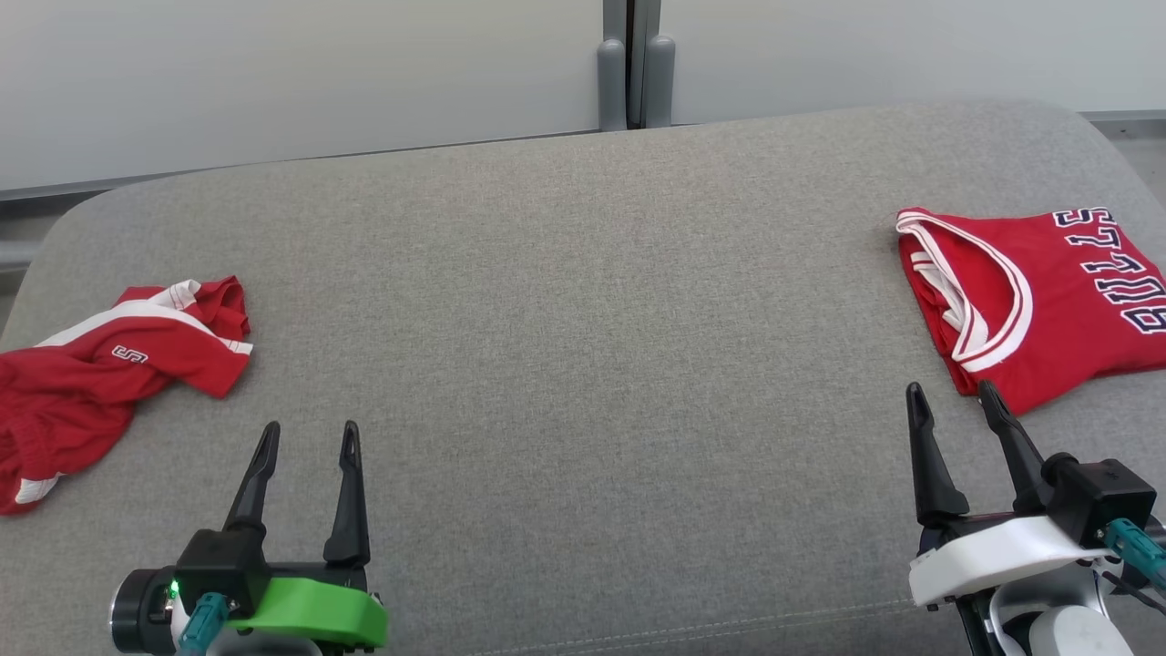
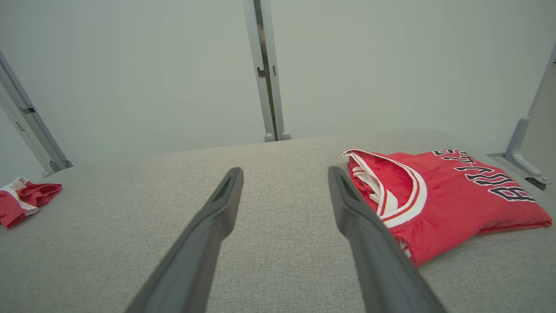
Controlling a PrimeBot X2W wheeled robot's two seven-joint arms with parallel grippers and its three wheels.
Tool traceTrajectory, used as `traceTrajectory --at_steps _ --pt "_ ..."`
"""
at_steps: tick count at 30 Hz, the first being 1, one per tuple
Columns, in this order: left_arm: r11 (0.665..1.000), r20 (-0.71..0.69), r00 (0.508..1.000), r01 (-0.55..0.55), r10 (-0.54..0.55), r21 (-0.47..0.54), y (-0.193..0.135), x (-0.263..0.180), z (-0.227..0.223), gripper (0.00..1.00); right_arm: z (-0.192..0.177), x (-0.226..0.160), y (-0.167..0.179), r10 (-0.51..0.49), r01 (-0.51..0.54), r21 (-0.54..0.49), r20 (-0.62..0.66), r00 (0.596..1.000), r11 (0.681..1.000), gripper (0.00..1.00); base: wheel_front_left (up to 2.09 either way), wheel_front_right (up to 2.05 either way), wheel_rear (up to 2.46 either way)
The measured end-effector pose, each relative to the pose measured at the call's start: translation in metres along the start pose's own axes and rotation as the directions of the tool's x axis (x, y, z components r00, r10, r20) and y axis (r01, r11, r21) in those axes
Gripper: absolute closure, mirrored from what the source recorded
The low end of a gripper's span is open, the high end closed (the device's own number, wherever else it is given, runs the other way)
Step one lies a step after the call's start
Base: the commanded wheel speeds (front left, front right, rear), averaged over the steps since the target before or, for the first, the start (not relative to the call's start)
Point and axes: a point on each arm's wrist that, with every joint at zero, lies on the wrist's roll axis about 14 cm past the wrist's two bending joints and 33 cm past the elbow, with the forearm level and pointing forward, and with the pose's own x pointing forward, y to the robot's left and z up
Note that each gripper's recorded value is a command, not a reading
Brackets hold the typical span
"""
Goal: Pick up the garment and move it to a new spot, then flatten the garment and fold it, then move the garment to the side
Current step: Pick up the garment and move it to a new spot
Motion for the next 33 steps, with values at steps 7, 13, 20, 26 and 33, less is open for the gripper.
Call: traceTrajectory --at_steps 7,13,20,26,33 --pt "1.0 0.001 1.0 -0.006 0.006 -0.001 0.001 -0.001 0.001 0.0 -0.002 0.0 0.001 0.003 -0.003 0.003 -0.006 1.0 1.0 0.0 0.0 0.0 0.0" --pt "0.999 0.017 0.999 -0.034 0.034 0.003 0.01 -0.005 0.006 0.0 -0.003 0.002 0.006 0.018 -0.018 0.013 -0.005 1.0 1.0 0.0 0.0 0.0 0.0" --pt "0.989 0.044 0.988 -0.148 0.147 0.011 0.042 -0.024 0.017 0.0 -0.008 0.017 0.04 0.118 -0.118 0.031 -0.014 0.993 0.993 0.0 0.0 0.0 0.0" --pt "0.968 0.054 0.967 -0.251 0.25 0.014 0.07 -0.049 0.021 0.0 -0.013 0.031 0.074 0.219 -0.217 0.042 -0.026 0.975 0.975 0.0 0.0 0.0 0.0" --pt "0.927 0.069 0.925 -0.375 0.373 0.013 0.1 -0.083 0.027 0.0 -0.021 0.041 0.119 0.34 -0.337 0.063 -0.045 0.939 0.939 0.0 0.0 0.0 0.0"
